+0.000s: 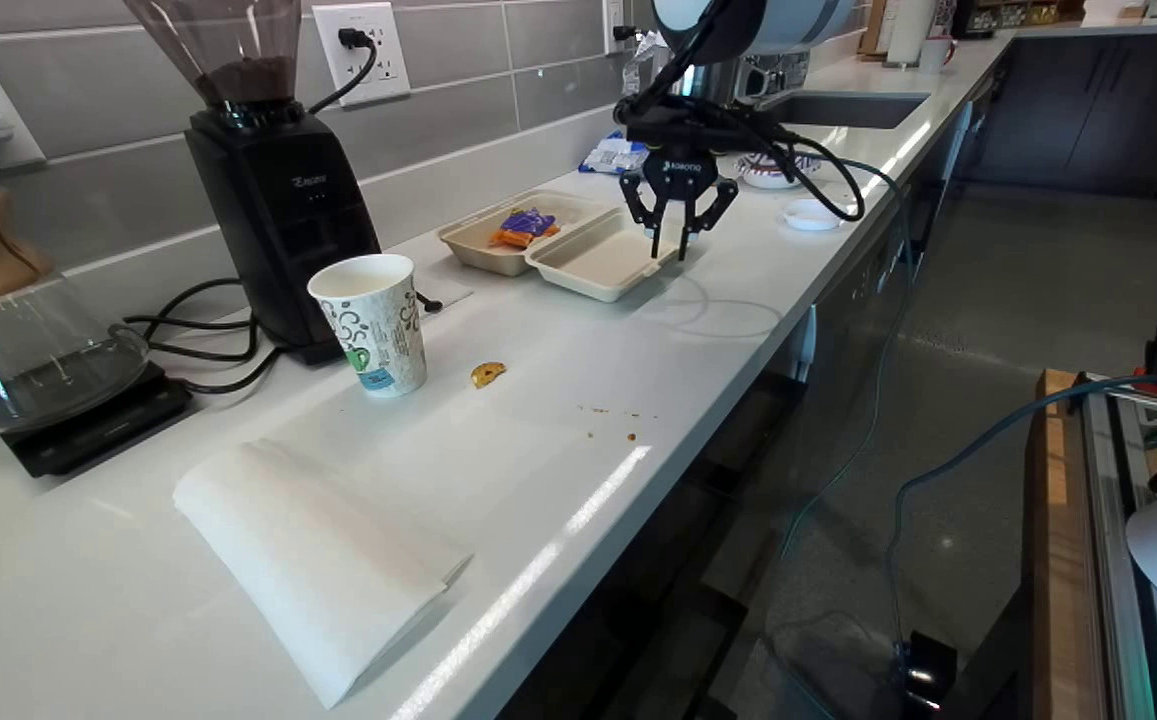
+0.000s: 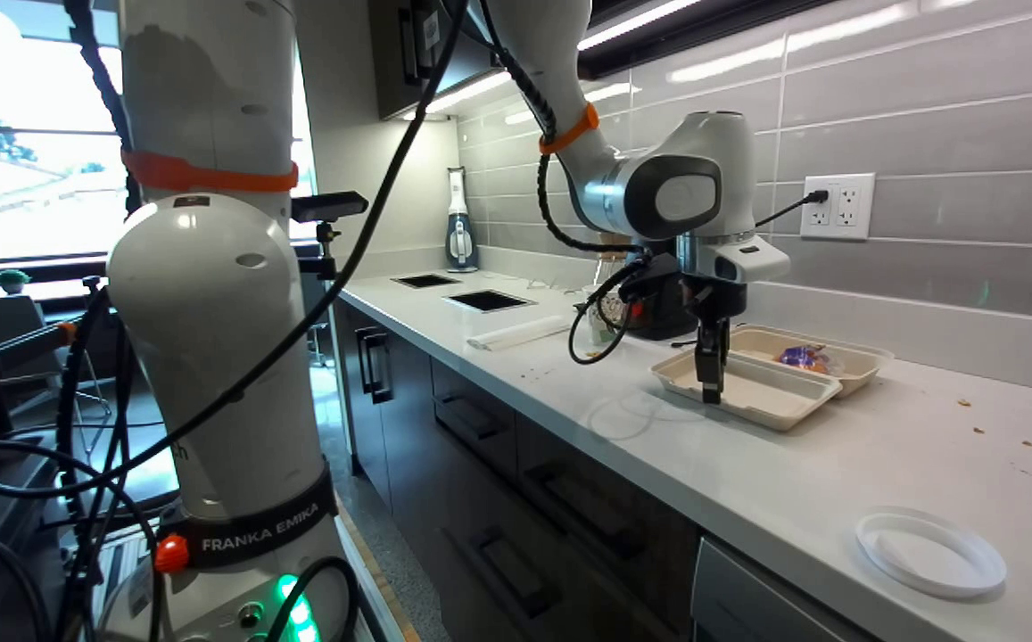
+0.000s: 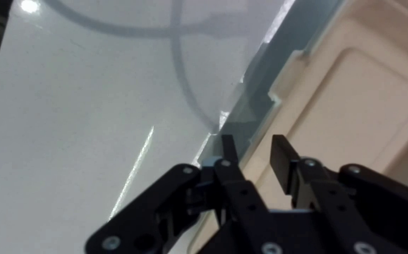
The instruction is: Close the food pack.
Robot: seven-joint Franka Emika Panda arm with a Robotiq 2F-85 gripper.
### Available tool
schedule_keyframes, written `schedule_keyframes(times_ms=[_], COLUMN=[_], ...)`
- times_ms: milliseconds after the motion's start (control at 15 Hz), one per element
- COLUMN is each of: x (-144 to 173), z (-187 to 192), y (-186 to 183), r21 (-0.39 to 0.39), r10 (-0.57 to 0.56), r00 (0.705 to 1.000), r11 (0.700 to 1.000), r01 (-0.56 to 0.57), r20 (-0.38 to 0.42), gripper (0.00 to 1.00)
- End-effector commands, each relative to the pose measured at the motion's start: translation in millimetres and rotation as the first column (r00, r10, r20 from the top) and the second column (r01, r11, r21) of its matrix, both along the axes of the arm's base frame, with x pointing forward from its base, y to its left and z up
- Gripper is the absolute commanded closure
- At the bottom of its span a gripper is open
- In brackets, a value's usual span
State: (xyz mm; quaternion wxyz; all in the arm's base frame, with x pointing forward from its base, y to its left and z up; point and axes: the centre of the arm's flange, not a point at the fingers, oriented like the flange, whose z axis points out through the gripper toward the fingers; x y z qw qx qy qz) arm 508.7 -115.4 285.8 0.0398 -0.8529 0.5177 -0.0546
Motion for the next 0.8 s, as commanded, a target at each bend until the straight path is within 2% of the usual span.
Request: schedule_keyframes(times_ms=[0, 733], x=[-0.7, -8.0], z=[-3.6, -8.6], y=[-1.4, -0.7], r21=[0.004, 0.023], r10=[-0.011, -0.021], r00=[1.0, 1.0], r11=[1.0, 1.0], r01=[0.011, 0.021], r20=[-0.008, -0.023], gripper=[0.64, 0.63])
